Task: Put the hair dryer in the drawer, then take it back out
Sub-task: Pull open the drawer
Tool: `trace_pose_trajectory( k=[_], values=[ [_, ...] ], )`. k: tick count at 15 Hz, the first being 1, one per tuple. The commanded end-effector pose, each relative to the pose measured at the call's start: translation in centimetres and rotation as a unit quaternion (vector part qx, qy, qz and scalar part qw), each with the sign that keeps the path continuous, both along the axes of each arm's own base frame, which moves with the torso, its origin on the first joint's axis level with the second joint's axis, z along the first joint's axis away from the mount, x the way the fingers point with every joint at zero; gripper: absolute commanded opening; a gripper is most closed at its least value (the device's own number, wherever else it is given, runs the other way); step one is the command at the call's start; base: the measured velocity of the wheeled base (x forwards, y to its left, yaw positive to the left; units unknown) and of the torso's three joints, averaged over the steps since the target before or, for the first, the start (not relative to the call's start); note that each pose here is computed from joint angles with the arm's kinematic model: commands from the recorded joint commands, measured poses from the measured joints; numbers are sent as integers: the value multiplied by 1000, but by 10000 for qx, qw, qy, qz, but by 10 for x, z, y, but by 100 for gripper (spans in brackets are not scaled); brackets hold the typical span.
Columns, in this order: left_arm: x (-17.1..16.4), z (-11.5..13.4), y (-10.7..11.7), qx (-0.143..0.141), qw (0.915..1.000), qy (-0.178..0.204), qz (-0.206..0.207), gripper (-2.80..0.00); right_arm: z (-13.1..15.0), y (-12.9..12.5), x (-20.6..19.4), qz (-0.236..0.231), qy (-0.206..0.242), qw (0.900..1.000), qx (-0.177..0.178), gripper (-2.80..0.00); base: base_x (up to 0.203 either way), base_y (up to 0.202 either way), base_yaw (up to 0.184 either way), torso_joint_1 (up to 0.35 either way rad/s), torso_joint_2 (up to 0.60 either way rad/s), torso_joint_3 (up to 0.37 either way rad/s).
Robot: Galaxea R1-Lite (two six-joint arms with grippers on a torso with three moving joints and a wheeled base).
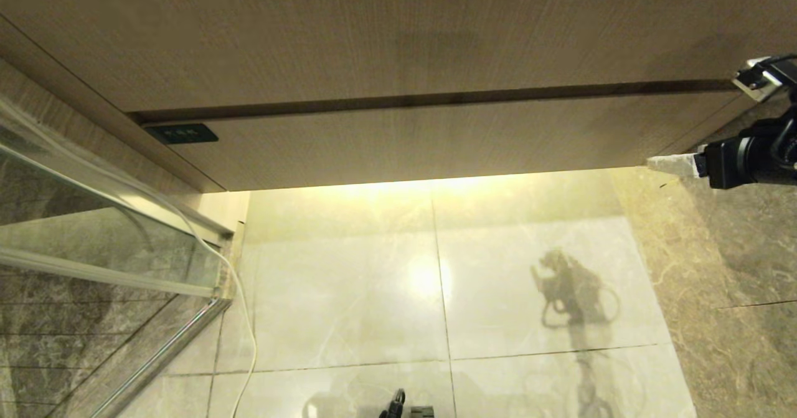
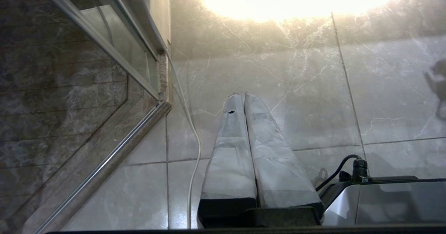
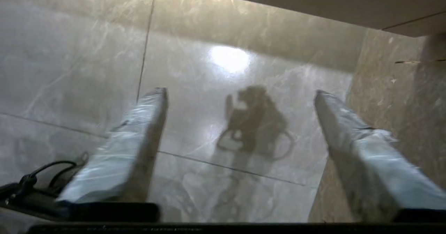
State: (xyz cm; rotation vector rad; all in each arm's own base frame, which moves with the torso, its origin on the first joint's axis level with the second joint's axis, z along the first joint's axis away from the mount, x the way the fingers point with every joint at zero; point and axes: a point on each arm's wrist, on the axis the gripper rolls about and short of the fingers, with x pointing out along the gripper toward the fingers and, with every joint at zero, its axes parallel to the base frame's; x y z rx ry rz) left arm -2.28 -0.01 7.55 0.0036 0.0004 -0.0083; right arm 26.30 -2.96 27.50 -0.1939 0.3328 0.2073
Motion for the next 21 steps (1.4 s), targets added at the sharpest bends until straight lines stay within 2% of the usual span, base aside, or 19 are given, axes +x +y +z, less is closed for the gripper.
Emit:
trace_pose_trajectory(
  k=[1, 3, 6, 7, 8, 11, 14, 16, 17, 18, 21],
  values=[
    [0, 0, 0, -2, 10000, -2, -3, -280, 10, 9, -34, 176, -219, 9992, -267, -280, 0, 0, 0, 0, 0, 0],
    [0, 0, 0, 5, 10000, 4, -1, -280, 12, 15, -59, 362, -261, 9973, -584, -280, 0, 0, 0, 0, 0, 0],
    [0, 0, 0, 1, 10000, -1, -3, -280, 13, 26, -91, 658, -356, 9935, -861, -280, 0, 0, 0, 0, 0, 0],
    [0, 0, 0, -3, 10000, -2, 3, -280, 12, 29, -98, 718, -432, 9909, -1054, -280, 0, 0, 0, 0, 0, 0],
    [0, 0, 0, -1, 10000, -1, 2, -280, 15, 32, -105, 783, -600, 9843, -1460, -280, 0, 0, 0, 0, 0, 0],
    [0, 0, 0, 1, 10000, -1, -5, -280, 24, 36, -117, 959, -1133, 9595, -2395, -280, 0, 0, 0, 0, 0, 0],
    [0, 0, 0, 2, 10000, 2, 0, -280, 28, 51, -119, 1540, -1906, 9139, -3237, -280, 0, 0, 0, 0, 0, 0],
    [0, 0, 0, 5, 10000, 1, 0, -280, 30, 59, -116, 1708, -2483, 8785, -3707, -280, 0, 0, 0, 0, 0, 0],
    [0, 0, 0, 4, 10000, 6, 3, -280, 27, 65, -111, 1816, -2650, 8690, -3763, -280, 0, 0, 0, 0, 0, 0],
    [0, 0, 0, 2, 10000, 1, 2, -280, 23, 70, -105, 1934, -2737, 8645, -3747, -280, 0, 0, 0, 0, 0, 0],
    [0, 0, 0, -2, 10000, 6, -4, -280, 16, 81, -85, 2226, -2709, 8561, -3798, -280, 0, 0, 0, 0, 0, 0]
  ],
)
